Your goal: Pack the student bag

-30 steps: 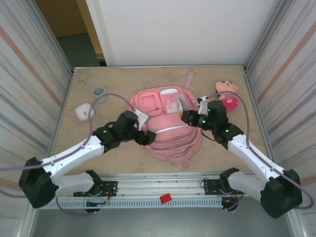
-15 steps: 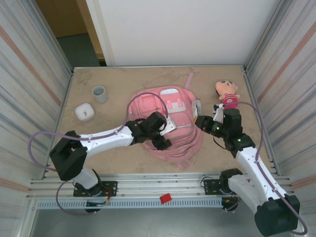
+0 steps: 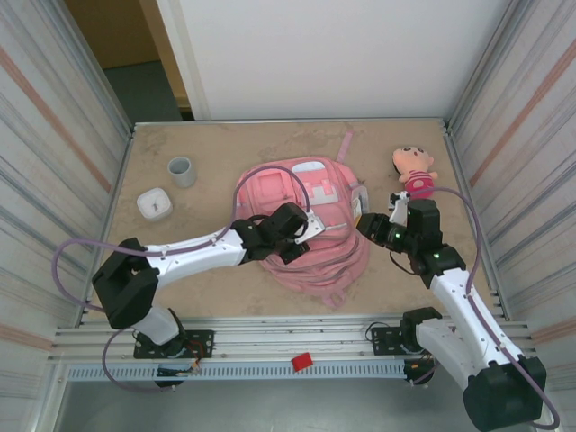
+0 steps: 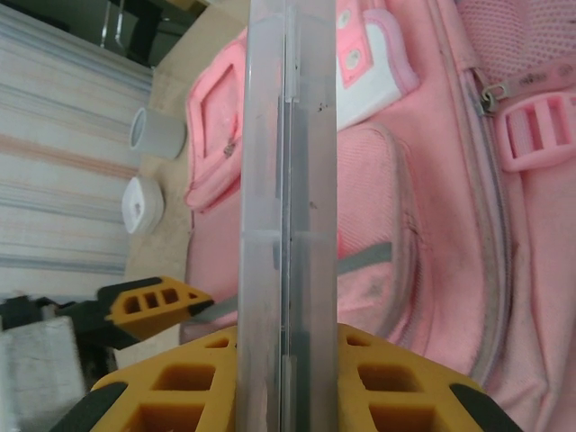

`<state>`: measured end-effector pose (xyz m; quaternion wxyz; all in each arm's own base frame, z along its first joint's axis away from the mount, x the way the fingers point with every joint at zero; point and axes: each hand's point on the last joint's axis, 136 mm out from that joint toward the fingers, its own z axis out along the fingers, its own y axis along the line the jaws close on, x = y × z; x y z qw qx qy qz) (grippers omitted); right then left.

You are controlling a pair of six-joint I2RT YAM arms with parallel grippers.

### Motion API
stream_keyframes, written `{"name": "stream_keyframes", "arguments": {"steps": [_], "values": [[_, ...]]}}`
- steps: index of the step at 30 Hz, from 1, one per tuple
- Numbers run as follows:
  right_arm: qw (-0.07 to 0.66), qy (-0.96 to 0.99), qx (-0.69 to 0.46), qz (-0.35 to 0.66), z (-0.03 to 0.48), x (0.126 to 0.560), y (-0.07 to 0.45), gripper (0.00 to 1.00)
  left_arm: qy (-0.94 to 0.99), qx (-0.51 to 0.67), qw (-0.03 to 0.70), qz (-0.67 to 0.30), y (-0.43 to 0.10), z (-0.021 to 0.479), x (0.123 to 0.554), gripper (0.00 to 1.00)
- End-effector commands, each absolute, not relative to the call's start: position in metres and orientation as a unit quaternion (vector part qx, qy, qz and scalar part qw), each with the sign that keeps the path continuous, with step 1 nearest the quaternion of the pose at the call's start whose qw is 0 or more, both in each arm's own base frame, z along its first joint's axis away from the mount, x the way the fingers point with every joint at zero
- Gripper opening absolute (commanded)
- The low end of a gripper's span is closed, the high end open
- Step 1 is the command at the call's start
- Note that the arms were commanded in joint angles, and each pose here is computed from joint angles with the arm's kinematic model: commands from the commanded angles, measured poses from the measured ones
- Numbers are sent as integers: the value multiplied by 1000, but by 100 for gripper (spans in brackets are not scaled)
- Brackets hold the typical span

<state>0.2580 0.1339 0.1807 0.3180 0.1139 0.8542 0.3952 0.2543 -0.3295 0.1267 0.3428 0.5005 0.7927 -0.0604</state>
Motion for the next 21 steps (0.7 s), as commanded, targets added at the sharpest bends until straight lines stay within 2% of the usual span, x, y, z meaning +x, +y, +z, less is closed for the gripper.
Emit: {"name": "stream_keyframes", "arguments": {"steps": [1,5,10,13,16,21], "values": [[329,857,133,373,183,254,122,13,791,456,406,-34,-320,158,278,34],[326,864,148,355,180,247,113,13,802,433,410,-24,-316,162,285,11],[305,875,159,341,176,229,108,13,804,403,434,-55,-321,188,288,1],[290,881,150,344,177,214,109,14,800,378,457,-89,-327,208,288,0],[245,879,133,387,179,199,126,14,794,365,470,-126,-334,224,285,0],[190,871,102,442,181,178,151,15,788,356,482,-141,-337,234,285,0]]}}
